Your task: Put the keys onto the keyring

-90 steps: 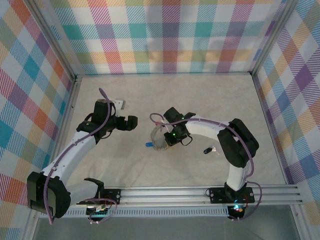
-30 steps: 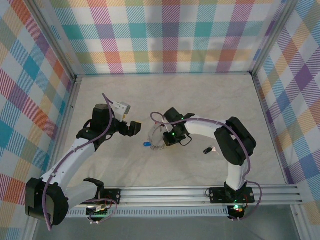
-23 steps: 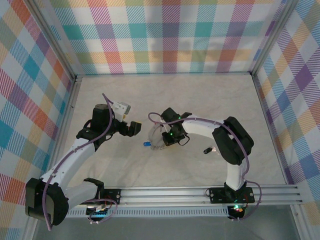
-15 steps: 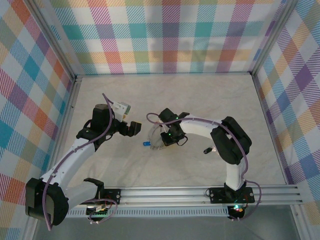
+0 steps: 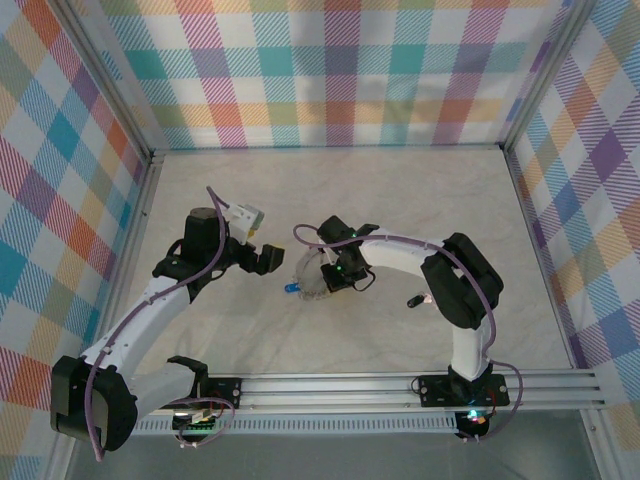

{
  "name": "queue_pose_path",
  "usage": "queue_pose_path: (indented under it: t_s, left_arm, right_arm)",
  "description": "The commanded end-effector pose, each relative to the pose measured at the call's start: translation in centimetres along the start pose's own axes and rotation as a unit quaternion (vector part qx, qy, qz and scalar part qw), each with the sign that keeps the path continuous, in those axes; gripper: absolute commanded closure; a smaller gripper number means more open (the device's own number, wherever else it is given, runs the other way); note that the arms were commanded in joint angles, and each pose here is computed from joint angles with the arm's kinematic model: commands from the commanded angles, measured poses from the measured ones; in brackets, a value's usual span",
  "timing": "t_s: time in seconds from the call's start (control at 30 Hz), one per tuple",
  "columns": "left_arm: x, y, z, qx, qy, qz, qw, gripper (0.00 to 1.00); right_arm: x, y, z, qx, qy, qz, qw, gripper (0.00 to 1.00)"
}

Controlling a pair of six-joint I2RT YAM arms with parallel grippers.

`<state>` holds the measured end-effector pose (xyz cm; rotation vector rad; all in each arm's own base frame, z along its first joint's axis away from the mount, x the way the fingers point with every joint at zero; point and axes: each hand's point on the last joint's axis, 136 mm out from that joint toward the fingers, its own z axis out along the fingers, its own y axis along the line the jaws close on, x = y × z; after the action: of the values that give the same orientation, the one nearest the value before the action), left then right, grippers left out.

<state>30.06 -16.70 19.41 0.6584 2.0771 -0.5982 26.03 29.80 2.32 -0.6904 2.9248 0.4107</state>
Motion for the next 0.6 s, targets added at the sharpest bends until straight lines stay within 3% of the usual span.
queue_pose_path:
  t_s: [0.0,0.2,0.27,0.37,0.57]
  left_arm:
    - [-1.8,-3.4,-0.1,0.09,-0.024,0.076,0.993,0.0]
    - [-3.5,-5.6,0.5,0.168,-0.062,0.132,0.975,0.03]
    - [-3.2,-6.5,0.8,0.204,-0.047,0.157,0.965,0.07]
    - [-1.8,-6.8,1.4,0.23,-0.004,0.162,0.96,0.1]
    - [0.3,-7.0,2.5,0.23,0.019,0.174,0.957,0.1]
  right_arm:
    - [-0.5,1.6,-1.9,-0.06,0.0,0.007,0.998,1.0]
    - [-0.9,2.6,-3.8,-0.191,-0.002,0.041,0.981,1.0]
    - [-1.0,2.6,-4.1,-0.24,-0.008,0.053,0.969,1.0]
    - [-1.0,1.8,-3.9,-0.272,-0.012,0.067,0.96,1.0]
    - [-0.3,0.8,-2.9,-0.282,-0.01,0.083,0.956,1.0]
